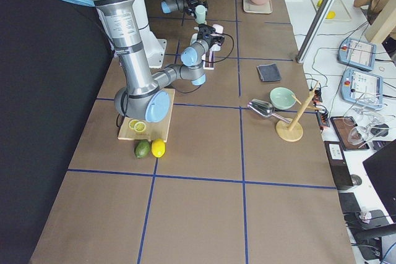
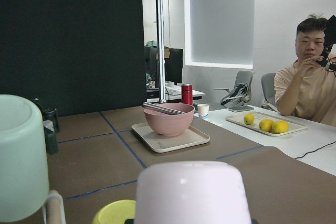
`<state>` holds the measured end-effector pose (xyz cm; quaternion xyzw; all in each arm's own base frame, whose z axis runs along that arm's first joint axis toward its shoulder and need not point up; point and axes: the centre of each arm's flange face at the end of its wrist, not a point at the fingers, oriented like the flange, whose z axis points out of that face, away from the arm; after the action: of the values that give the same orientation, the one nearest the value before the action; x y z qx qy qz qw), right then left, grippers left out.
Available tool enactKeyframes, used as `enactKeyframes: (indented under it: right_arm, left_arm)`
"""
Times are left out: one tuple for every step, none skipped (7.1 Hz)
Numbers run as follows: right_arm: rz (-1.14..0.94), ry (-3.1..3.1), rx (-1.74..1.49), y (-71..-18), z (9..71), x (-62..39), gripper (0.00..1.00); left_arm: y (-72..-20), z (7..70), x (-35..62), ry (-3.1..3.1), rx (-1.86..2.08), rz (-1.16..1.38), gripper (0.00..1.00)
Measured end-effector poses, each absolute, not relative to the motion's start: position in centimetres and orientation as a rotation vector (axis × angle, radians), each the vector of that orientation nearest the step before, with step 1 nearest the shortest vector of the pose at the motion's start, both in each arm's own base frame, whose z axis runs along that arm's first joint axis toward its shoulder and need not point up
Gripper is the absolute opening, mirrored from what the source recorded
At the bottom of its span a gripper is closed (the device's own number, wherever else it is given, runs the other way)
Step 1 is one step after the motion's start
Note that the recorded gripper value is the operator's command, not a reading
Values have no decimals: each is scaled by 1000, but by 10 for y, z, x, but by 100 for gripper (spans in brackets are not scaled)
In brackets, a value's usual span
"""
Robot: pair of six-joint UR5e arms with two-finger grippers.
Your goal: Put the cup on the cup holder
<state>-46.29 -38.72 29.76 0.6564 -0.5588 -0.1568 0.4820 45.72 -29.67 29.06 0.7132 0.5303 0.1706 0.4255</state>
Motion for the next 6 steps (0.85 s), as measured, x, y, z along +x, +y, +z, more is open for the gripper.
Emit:
enactKeyframes:
  right_arm:
    - [-371,-1357,1603,-390,295,-466,20]
    - [-367,-1354,1604,-392,293,-470,22]
    - [-368,-1350,1599,-394,295,-474,23]
    - [-372,-1344,1590,-395,300,-478,23]
    - [-374,-1341,1585,-396,302,-481,24]
    - [-374,-1345,1583,-395,301,-483,25]
  left_arm:
    - [-300,294,467,1323,1781,427,10]
    - [-301,297,475,1320,1776,429,10]
    - [-299,298,480,1322,1771,432,10]
    - [-295,299,483,1329,1765,437,10]
    - [-293,300,485,1334,1761,440,11]
    - [-291,300,486,1336,1758,442,14]
